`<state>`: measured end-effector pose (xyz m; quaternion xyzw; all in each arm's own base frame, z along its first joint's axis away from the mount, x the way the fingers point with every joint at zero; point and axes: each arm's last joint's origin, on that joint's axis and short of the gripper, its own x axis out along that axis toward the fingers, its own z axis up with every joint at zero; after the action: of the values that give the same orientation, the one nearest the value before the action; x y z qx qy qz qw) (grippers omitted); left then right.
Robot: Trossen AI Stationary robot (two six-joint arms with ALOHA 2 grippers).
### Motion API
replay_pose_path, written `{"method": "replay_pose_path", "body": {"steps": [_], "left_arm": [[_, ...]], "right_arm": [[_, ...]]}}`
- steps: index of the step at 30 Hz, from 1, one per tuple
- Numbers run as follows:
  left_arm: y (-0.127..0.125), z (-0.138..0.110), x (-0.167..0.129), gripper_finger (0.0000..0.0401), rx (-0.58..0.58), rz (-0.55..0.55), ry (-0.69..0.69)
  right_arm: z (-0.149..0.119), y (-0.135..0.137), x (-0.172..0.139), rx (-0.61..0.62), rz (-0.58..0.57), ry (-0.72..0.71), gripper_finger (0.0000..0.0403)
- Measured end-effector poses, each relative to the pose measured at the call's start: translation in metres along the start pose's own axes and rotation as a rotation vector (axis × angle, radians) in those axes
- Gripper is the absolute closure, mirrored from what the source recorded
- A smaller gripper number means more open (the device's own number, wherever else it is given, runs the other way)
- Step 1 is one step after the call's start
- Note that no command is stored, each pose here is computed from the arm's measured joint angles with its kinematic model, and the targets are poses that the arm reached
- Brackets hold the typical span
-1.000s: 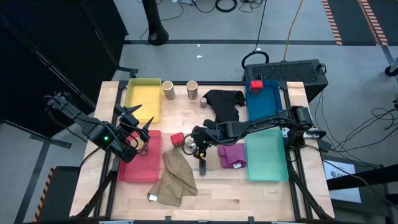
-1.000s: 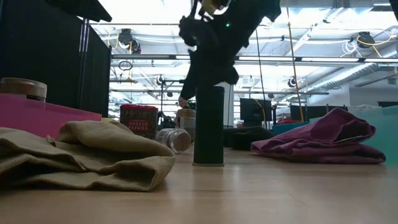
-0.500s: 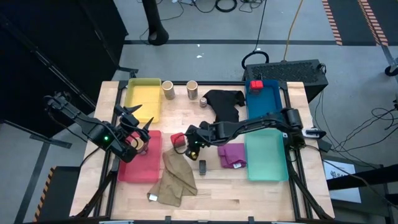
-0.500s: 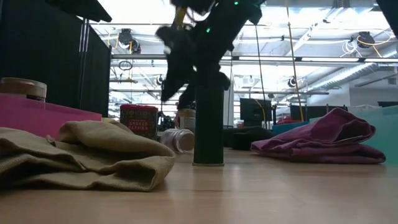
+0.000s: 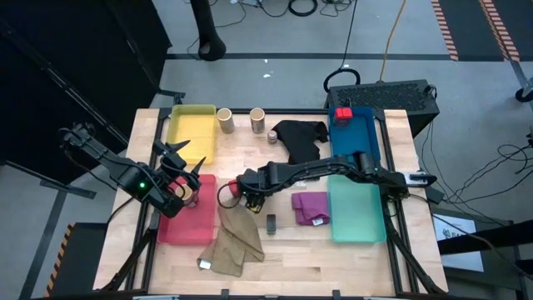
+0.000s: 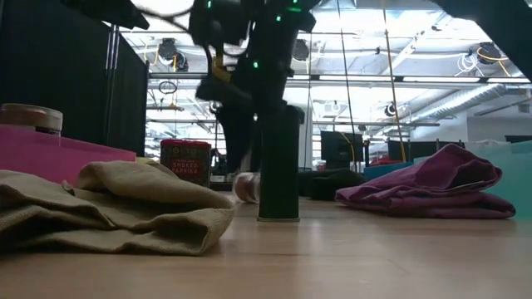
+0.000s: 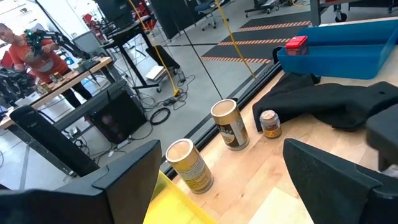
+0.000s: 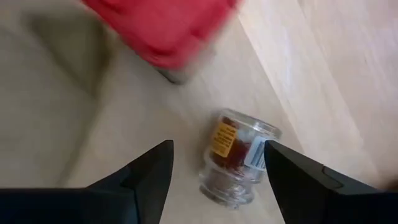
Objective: Sort spices by type
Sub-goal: Put the bottom brown seasoning bottle into the green bin
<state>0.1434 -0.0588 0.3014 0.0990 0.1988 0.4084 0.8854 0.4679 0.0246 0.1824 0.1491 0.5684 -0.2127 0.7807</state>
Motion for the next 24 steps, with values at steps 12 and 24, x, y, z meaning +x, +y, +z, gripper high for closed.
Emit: {"method": "replay_pose_path", "body": {"steps": [12,24], "left_arm": [[0.0,0.0,0.0,0.0059,0.0,0.0,0.0],[0.0,0.0,0.0,0.0059,0.001,-0.001,0.001]], "right_arm": [[0.006,-0.019,0.007,-0.028,0.048,0.103,0.0167],[0.002,-0.024,0.032,-0.116,0.015,0.166,0.0167]]}}
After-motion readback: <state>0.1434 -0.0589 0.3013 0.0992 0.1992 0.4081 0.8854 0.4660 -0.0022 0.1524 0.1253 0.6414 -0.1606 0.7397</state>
